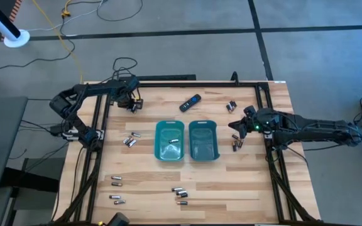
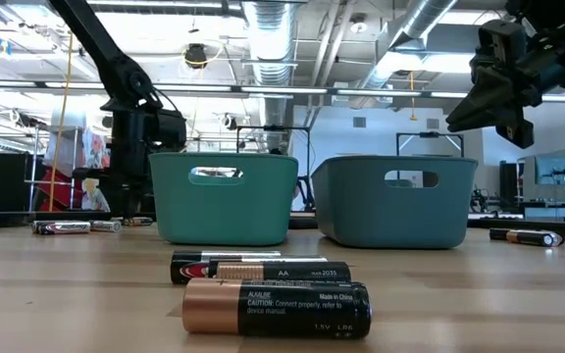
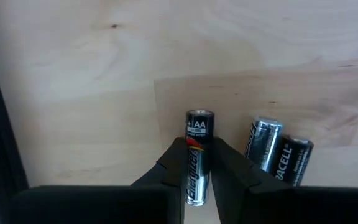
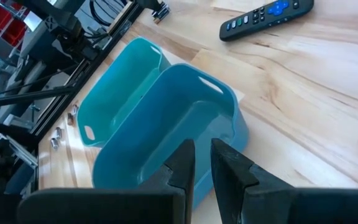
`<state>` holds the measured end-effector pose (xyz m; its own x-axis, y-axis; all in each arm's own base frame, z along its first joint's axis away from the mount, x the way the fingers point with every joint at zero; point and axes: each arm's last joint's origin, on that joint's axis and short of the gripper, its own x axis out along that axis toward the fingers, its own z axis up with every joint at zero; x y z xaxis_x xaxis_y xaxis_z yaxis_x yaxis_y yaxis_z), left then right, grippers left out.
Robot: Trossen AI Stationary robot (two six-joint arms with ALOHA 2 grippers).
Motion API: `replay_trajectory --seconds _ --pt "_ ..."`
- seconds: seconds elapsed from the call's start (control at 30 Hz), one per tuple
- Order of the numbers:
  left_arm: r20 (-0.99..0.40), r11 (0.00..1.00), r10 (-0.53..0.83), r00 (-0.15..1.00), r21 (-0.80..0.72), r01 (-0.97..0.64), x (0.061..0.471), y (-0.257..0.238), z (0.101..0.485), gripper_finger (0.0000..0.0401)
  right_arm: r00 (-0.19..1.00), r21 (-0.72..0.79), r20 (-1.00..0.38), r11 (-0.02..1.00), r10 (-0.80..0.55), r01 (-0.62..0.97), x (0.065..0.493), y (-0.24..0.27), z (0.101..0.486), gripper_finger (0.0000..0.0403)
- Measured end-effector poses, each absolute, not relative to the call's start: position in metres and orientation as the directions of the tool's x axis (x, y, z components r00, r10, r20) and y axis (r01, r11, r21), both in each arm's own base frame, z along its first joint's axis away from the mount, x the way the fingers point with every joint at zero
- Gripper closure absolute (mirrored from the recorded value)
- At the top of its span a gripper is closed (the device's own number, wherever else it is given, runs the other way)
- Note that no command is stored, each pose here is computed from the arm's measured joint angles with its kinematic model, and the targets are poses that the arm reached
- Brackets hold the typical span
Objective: Sort batteries
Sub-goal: Put the silver and black battery into the green bin
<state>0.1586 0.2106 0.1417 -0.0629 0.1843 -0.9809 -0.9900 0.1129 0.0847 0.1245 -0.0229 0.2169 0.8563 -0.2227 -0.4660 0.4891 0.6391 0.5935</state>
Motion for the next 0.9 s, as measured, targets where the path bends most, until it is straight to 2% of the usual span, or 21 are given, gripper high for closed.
replay_trajectory --seconds 0.3,0.53,0.73,0.9 --pt "-0.971 0.111 0.234 -0.05 0.078 -0.991 0.158 0.207 0.152 0.0359 0.856 0.593 -0.466 0.639 -0.225 0.491 0.124 -0.023 0.217 0.0332" --pt "-0.934 0.13 0.355 0.041 0.006 -0.991 0.151 0.193 0.195 0.0359 0.856 0.576 -0.465 0.657 -0.225 0.486 0.124 -0.023 0.217 0.0332" --pt "-0.829 0.283 0.503 0.244 -0.108 -0.953 0.156 0.161 0.243 0.0359 0.856 0.576 -0.465 0.657 -0.225 0.486 0.124 -0.023 0.217 0.0332" --pt "-0.71 0.439 0.557 0.43 -0.187 -0.879 0.167 0.129 0.271 0.036 0.856 0.576 -0.465 0.657 -0.225 0.486 0.124 -0.023 0.217 0.0332"
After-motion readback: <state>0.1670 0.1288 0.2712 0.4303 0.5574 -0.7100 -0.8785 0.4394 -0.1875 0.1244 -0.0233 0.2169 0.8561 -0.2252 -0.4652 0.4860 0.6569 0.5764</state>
